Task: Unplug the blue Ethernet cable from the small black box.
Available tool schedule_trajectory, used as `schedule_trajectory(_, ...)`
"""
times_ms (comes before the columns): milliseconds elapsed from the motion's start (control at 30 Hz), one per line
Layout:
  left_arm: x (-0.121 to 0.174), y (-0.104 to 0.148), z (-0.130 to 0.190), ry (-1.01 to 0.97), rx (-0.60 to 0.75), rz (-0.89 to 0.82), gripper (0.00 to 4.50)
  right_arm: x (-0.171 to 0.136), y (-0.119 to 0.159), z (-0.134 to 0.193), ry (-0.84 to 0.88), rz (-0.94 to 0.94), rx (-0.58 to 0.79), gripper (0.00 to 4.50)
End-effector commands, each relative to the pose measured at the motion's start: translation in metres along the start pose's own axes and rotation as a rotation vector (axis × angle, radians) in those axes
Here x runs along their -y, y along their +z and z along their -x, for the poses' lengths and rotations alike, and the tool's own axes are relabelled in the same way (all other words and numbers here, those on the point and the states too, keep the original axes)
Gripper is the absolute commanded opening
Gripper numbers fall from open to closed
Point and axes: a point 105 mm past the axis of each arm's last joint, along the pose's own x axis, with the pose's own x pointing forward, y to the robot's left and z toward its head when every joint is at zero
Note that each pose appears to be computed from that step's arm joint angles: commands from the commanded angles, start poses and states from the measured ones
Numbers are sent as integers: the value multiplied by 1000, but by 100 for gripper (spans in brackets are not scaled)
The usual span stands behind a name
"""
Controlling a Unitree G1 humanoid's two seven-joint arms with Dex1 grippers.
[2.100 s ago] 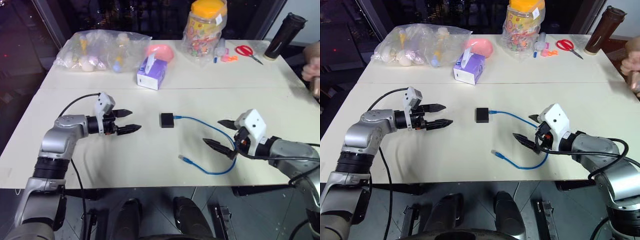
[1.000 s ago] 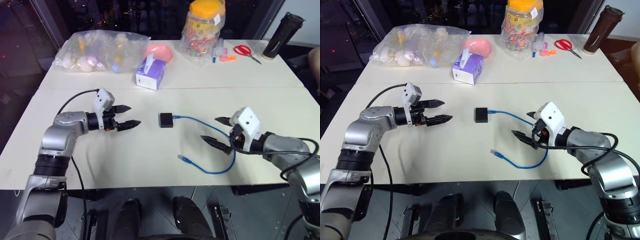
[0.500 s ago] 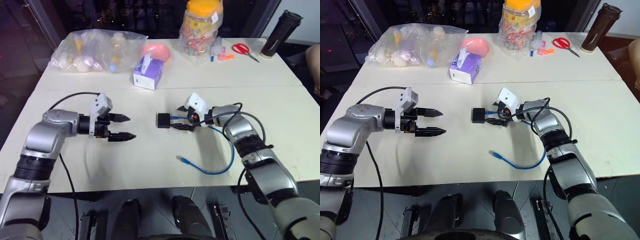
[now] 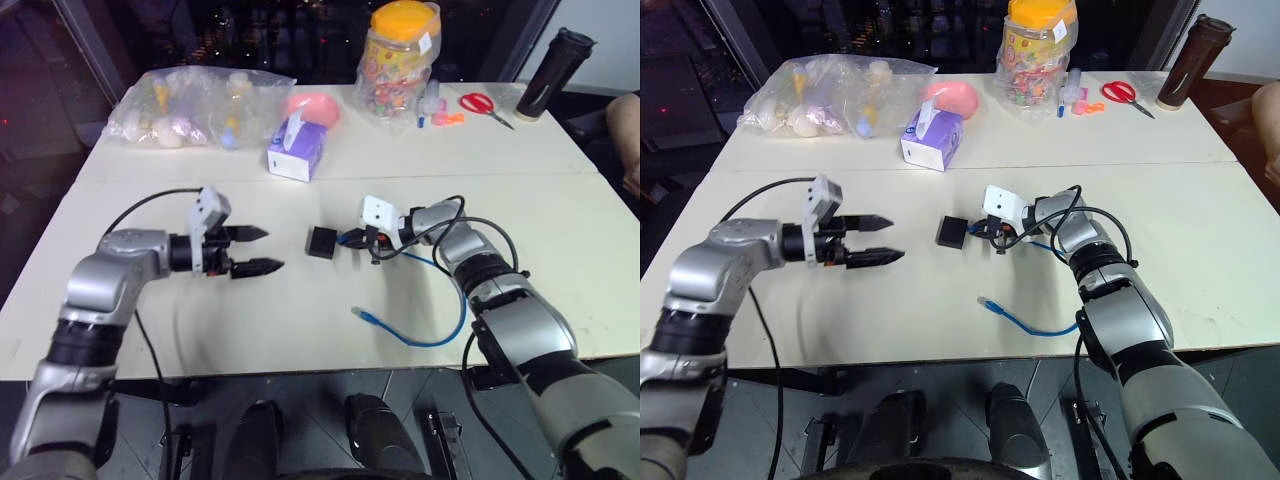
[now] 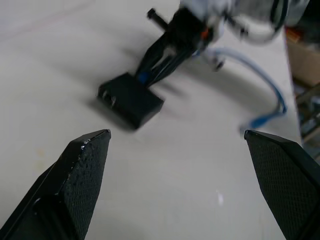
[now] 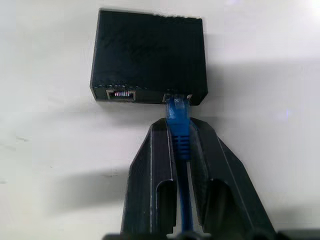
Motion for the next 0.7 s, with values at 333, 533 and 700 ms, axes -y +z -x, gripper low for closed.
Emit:
schedule_trajectory(333, -53, 48, -60, -36, 154, 4, 450, 18, 77, 53, -396, 410, 177, 5)
schedule_trajectory(533, -44, 59, -76, -134, 196, 53, 450, 17, 88, 57, -436, 416, 172, 5)
schedule_trajectory(700, -41, 65, -77, -170, 247, 90, 294, 14, 87, 57, -444, 425, 155, 0)
